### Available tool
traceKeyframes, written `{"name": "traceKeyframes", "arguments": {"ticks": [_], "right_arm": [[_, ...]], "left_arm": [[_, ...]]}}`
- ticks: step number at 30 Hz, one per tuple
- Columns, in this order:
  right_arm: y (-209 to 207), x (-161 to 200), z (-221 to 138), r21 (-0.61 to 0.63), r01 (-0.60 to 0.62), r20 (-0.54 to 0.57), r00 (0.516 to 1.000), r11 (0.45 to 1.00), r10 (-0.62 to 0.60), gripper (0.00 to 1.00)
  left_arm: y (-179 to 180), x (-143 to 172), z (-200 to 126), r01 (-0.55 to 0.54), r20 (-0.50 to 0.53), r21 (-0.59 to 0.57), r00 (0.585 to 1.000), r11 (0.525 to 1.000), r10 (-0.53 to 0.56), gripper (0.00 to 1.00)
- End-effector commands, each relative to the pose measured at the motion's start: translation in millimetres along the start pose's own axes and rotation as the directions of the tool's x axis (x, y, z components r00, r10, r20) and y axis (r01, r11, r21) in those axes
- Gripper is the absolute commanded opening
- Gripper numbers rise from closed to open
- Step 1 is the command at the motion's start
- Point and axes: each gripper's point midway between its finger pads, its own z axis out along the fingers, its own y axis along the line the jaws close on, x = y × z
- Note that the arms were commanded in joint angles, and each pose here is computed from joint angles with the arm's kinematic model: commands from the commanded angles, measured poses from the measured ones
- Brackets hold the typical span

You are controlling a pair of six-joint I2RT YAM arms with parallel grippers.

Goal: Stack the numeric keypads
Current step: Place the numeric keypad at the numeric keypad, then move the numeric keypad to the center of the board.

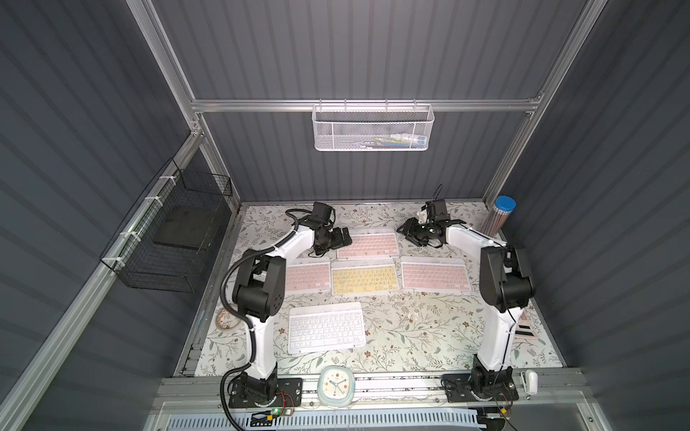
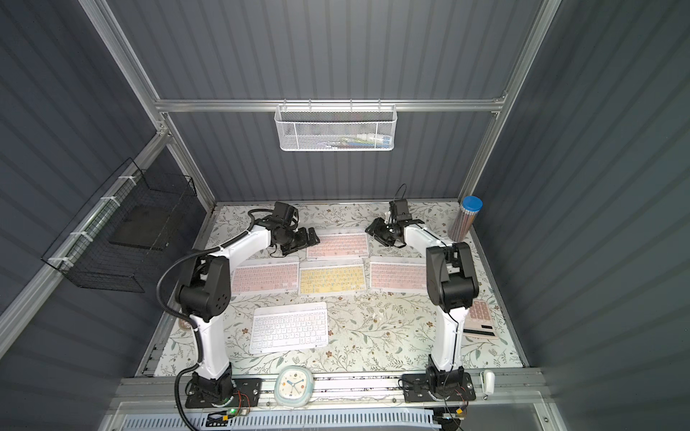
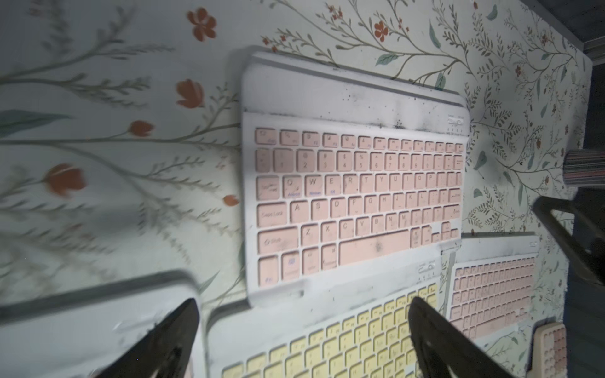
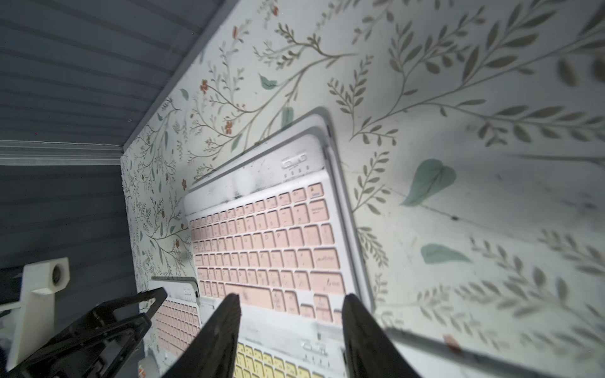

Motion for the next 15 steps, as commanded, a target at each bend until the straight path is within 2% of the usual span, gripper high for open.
{"name": "traceKeyframes", "arguments": {"ticks": [1, 3, 6, 10, 15], "right_arm": [[14, 30, -36, 0.132, 0.148, 0.028, 0.988, 0.980, -0.153, 0.53], [20, 59, -51, 0.170, 0.211, 0.010, 0.977, 0.963, -0.215, 0.54], [25, 101, -68, 0.202, 0.283, -0.037, 0.959, 0.938, -0.281, 0.57], [32, 155, -82, 0.191, 0.390, -0.088, 0.921, 0.901, -0.380, 0.78], [41, 210, -90, 0.132, 0.444, -0.158, 0.892, 0.886, -0.423, 0.93]], "left_arm": [[32, 32, -48, -0.018, -0.006, -0.175, 1.000, 0.984, 0.018, 1.00], [53, 65, -67, 0.003, -0.033, -0.260, 0.999, 0.966, -0.012, 1.00], [74, 109, -93, 0.047, -0.049, -0.322, 0.997, 0.945, -0.066, 1.00], [95, 160, -113, 0.134, -0.045, -0.335, 0.987, 0.933, -0.158, 1.00], [116, 193, -135, 0.205, 0.006, -0.365, 0.976, 0.908, -0.217, 1.00]]}}
